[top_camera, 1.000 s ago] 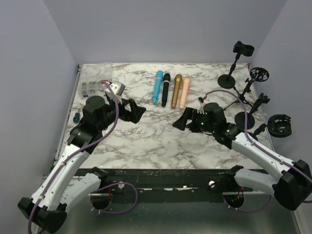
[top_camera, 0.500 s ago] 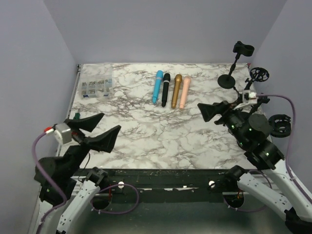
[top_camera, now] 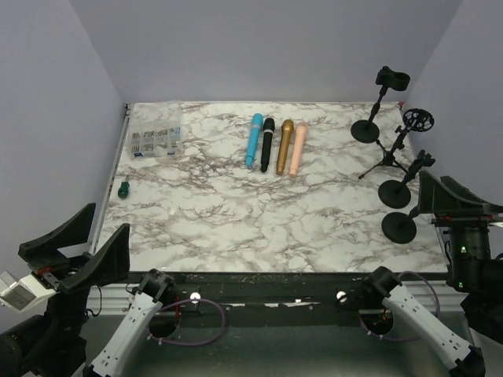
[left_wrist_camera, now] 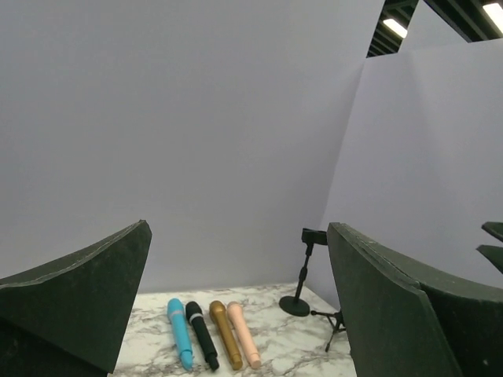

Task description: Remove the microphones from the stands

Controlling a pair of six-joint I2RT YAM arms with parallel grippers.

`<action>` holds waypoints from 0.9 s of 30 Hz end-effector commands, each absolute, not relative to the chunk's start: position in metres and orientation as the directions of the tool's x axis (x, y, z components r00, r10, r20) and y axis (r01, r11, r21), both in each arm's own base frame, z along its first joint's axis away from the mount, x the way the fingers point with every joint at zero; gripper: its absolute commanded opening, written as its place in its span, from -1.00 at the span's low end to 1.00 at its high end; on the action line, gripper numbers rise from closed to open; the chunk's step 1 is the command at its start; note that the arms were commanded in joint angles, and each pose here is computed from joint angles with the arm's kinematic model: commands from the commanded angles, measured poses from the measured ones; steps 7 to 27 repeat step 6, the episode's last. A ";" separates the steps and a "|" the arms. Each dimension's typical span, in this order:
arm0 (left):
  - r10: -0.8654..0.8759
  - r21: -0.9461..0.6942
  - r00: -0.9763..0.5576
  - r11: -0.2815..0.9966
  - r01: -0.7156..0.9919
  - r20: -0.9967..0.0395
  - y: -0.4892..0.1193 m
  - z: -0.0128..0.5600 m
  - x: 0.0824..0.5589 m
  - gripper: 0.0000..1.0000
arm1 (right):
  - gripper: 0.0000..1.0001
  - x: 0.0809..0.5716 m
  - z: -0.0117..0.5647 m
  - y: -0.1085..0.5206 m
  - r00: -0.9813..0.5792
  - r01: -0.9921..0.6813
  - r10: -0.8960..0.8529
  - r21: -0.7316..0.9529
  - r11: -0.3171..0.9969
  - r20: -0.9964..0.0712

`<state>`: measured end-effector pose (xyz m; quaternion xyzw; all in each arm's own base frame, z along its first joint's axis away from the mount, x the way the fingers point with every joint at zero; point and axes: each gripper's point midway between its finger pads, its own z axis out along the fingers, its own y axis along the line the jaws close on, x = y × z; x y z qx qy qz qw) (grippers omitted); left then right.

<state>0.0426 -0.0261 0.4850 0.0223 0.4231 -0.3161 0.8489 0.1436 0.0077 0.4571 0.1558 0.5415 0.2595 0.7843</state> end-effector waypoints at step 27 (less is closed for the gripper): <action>-0.491 -0.230 0.454 0.825 0.516 -0.744 -0.022 0.476 0.050 0.97 | 1.00 0.160 0.422 0.001 0.224 -0.094 0.483 0.474 0.875 -0.847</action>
